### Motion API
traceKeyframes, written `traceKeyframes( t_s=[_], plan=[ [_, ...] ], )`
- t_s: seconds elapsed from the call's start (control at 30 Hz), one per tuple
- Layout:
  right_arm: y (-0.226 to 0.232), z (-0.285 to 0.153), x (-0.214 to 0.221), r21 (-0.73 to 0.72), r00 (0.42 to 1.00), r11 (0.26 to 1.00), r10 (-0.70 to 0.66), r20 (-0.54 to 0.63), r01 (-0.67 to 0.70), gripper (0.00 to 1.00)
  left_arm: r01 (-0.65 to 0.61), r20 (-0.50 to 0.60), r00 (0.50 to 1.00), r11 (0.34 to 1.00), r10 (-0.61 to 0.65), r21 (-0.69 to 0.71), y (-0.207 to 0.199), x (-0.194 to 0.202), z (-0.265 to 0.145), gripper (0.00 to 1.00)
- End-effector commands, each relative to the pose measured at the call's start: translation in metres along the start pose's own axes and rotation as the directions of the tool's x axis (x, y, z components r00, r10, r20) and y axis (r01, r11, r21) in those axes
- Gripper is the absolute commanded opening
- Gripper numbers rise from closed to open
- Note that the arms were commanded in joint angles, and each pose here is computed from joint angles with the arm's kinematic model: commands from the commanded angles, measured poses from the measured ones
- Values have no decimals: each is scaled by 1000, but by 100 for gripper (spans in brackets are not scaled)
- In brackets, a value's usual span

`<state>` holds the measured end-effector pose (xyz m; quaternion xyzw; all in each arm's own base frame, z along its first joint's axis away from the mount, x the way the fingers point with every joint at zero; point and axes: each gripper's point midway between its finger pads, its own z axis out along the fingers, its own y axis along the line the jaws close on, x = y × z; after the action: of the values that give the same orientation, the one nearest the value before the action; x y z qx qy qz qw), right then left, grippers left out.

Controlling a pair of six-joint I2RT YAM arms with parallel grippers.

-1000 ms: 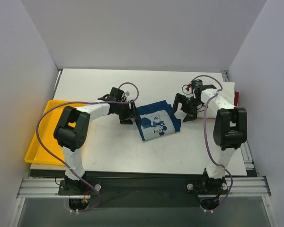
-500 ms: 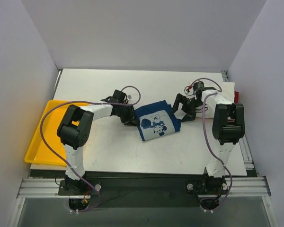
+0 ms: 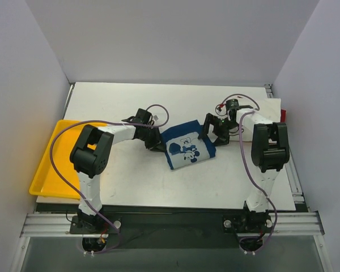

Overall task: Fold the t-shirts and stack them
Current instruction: Put the neatly folded tshirt into the corner of the board with the right arm

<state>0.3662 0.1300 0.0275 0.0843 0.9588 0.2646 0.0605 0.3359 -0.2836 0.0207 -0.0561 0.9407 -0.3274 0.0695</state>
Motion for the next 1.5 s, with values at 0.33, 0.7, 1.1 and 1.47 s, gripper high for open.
traceKeyframes(
  t_s=[0.33, 0.7, 1.1, 1.47],
  plan=[
    [25, 50, 32, -54, 989, 997, -64, -135, 58, 79, -30, -33, 999, 1000, 30, -3, 1, 1, 10, 22],
    [36, 32, 26, -71, 991, 994, -86, -98, 80, 9, -42, -2, 999, 999, 42, -4, -6, -7, 3, 51],
    [30, -40, -10, 26, 993, 994, -108, 45, 107, 0, -21, 58, 998, 1000, 22, -23, 4, -13, -26, 61],
    [31, -101, -49, 131, 976, 978, -179, 126, 163, 0, 16, 58, 998, 999, -13, -51, 28, 7, -35, 61]
  ],
)
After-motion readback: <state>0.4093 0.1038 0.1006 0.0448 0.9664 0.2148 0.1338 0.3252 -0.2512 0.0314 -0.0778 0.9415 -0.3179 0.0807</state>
